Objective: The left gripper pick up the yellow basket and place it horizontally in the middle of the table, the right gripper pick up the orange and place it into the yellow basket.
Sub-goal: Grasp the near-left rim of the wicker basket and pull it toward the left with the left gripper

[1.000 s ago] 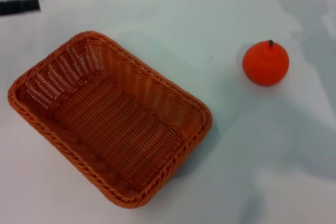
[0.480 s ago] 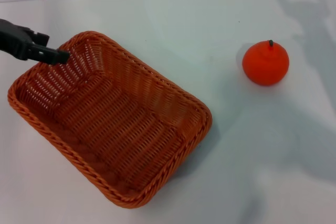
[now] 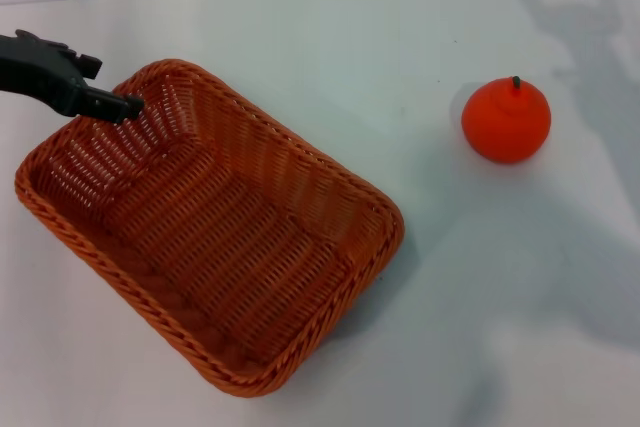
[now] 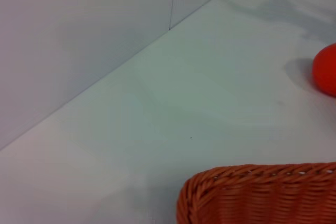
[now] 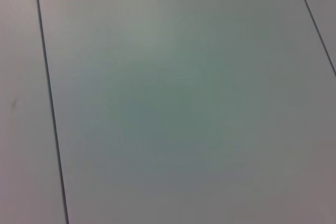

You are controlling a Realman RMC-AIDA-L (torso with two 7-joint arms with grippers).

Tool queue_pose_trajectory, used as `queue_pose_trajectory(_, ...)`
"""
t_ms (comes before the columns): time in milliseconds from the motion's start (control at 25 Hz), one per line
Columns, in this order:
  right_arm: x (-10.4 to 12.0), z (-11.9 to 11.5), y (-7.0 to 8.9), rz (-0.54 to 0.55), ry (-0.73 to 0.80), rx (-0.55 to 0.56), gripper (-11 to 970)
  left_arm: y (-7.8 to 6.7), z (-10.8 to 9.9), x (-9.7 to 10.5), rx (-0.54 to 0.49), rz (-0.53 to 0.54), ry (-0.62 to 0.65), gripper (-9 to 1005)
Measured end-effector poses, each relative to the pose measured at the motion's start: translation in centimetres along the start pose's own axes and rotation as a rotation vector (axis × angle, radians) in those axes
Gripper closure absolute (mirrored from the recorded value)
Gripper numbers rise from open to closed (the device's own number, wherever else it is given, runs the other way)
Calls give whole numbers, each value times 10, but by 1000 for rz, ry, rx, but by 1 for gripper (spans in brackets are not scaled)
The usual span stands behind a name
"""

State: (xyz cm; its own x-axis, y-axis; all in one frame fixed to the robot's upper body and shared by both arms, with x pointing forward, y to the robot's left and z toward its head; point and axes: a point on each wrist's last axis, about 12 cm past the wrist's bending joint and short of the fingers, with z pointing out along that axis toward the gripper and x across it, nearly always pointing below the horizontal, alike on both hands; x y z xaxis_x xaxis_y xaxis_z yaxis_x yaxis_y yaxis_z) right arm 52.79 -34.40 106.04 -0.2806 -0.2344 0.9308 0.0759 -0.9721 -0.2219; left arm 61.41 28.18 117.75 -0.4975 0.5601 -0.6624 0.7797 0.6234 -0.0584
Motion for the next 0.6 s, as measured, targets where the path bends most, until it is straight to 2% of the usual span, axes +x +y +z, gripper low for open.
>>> queue_pose_trajectory(600,-2,-2,-3,2,-6,17,12,-3,20,10,-76,64,162,171)
